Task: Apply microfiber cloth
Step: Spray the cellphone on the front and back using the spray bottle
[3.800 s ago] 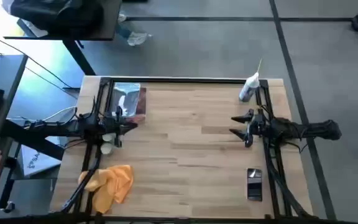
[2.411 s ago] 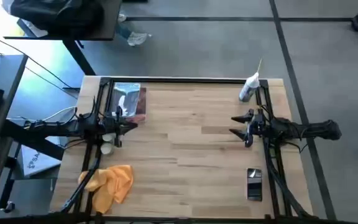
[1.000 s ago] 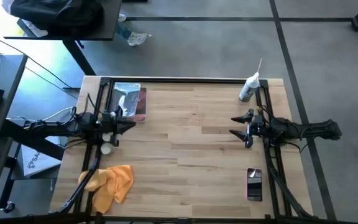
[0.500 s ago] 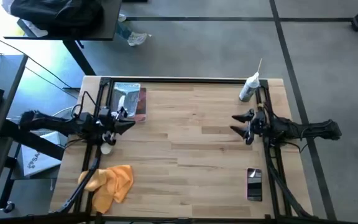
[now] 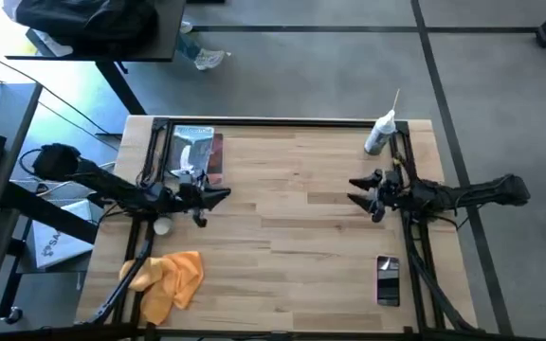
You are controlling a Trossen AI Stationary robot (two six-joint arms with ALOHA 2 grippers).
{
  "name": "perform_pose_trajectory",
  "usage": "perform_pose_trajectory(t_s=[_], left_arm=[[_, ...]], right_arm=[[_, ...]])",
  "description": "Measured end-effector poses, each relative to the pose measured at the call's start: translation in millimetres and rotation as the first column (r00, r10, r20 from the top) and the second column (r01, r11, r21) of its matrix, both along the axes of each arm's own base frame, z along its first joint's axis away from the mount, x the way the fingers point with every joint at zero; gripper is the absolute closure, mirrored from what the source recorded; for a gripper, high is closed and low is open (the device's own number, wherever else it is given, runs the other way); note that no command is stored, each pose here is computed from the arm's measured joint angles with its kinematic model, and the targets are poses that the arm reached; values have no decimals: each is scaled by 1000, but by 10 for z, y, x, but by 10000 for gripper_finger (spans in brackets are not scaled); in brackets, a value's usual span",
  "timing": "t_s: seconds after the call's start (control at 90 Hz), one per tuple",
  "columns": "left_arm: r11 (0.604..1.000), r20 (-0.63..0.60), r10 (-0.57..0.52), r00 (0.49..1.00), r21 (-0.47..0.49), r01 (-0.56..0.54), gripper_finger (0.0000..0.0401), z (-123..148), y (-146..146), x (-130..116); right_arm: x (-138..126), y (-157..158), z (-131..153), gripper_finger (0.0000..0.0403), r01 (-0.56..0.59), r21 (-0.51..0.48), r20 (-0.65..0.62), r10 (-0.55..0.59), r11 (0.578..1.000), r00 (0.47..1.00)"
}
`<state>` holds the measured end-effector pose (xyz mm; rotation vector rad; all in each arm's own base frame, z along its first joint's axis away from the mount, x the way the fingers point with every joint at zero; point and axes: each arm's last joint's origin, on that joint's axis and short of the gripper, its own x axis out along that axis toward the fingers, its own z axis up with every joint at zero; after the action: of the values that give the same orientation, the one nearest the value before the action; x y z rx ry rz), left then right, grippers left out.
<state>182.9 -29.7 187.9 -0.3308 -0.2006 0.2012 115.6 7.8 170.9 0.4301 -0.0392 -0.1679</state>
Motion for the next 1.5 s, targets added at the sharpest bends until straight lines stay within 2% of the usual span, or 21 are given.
perform_pose_trajectory(t_s=[0.089,0.211,0.356,0.456,0.533,0.722,0.833,0.933,1.022,1.144,1.2,1.367,1.433,1.5], left_arm=[[999,-44,16,999,41,-14,391,9,-33,211],[998,-96,22,995,58,-16,391,-29,-81,519],[995,-157,41,987,98,-26,391,-135,-115,854],[990,-191,63,980,135,-37,391,-211,-104,1037],[987,-202,78,976,156,-47,391,-246,-90,1143],[986,-252,73,965,165,-32,391,-412,-99,1254],[990,-272,34,962,144,6,391,-506,-134,1270],[991,-268,25,963,134,12,391,-521,-151,1310],[991,-276,6,961,133,32,391,-543,-157,1333],[979,-356,-53,933,167,119,391,-649,-177,1333],[979,-396,-44,917,168,119,391,-716,-178,1327],[988,-404,-40,914,120,96,391,-860,-183,1354],[988,-408,-39,912,118,95,391,-907,-189,1384],[988,-417,-39,908,119,97,391,-950,-197,1420]], right_arm=[[34,50,-2,130,-60,1,-46,60,998,997],[79,143,136,131,-129,10,-102,130,992,986],[122,253,365,138,-148,59,-292,159,987,943],[115,313,455,139,-105,142,-442,158,984,883],[122,391,499,139,-85,233,-513,197,969,835],[219,690,610,139,-61,425,-551,312,903,774],[278,826,612,139,12,533,-583,356,846,731],[289,913,538,139,121,601,-647,392,790,654],[290,978,454,139,169,613,-694,425,772,581],[293,1040,317,139,279,589,-757,397,758,520],[283,1061,261,139,335,582,-786,407,741,465],[202,1133,151,157,566,549,-823,516,615,237],[153,1184,116,177,614,511,-828,536,602,164],[118,1229,75,202,653,466,-844,522,597,125]])
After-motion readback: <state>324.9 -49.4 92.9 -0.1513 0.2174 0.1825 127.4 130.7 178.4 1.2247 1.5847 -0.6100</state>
